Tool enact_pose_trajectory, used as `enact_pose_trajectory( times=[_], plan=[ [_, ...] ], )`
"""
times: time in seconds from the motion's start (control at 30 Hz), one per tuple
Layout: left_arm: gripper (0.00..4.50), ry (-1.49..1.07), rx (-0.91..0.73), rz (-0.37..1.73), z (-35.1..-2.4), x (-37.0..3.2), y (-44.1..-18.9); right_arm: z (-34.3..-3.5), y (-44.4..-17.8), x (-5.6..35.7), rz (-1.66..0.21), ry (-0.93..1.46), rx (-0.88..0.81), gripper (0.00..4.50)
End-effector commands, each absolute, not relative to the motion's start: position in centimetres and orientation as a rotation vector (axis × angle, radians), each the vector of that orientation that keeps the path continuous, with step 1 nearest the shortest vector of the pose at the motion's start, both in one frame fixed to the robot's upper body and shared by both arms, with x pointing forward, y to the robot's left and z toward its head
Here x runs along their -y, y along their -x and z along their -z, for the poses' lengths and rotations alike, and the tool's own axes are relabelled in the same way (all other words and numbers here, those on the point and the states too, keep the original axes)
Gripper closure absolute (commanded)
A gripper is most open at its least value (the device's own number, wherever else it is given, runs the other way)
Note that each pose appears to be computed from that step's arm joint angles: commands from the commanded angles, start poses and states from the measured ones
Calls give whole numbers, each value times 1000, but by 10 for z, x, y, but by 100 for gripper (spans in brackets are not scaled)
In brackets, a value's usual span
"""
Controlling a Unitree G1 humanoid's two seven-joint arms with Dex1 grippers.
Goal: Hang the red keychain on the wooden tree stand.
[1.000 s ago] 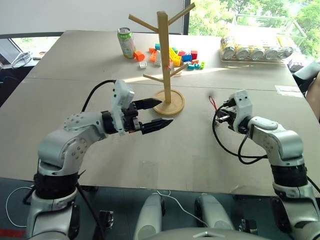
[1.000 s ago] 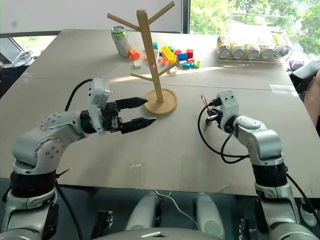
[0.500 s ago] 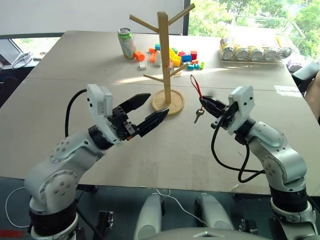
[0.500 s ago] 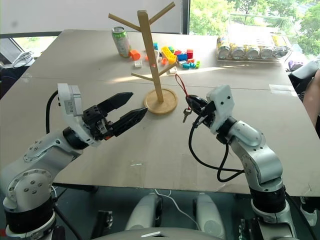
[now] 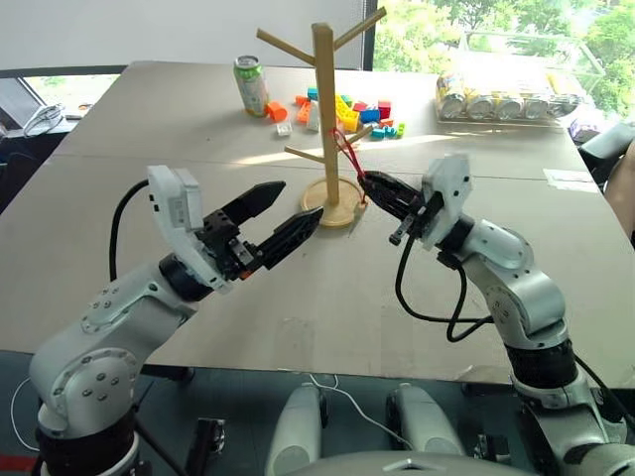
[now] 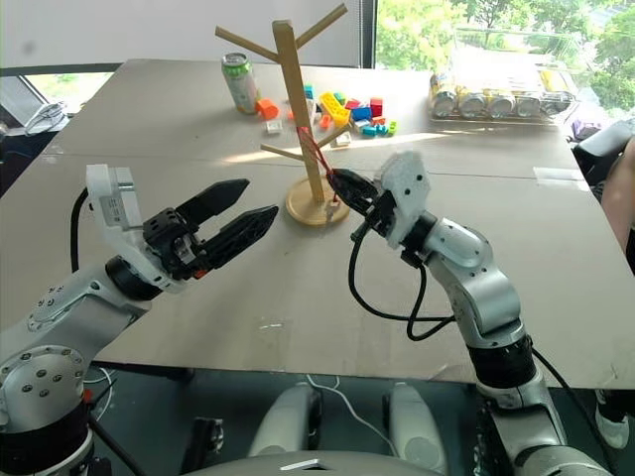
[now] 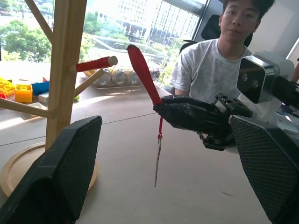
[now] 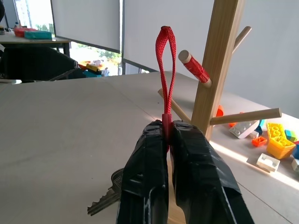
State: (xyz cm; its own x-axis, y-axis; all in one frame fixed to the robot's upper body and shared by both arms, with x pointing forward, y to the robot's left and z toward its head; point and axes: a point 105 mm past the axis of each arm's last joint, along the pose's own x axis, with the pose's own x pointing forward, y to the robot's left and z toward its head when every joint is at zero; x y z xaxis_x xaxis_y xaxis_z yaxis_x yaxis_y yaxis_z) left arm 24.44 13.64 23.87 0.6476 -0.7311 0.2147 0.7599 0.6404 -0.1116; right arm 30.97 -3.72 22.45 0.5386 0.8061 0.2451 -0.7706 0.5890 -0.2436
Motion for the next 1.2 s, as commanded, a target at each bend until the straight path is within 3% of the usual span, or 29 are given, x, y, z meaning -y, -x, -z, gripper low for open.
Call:
enact_pose_trajectory(
  times=[0.03, 1.2],
  plan=[
    [0, 179, 200, 874, -248, -133, -236, -237, -312, 38, -927, 122, 410, 444],
    [0, 179, 229, 854, -252, -130, -238, -239, -328, 39, -887, 169, 429, 444]
  ],
)
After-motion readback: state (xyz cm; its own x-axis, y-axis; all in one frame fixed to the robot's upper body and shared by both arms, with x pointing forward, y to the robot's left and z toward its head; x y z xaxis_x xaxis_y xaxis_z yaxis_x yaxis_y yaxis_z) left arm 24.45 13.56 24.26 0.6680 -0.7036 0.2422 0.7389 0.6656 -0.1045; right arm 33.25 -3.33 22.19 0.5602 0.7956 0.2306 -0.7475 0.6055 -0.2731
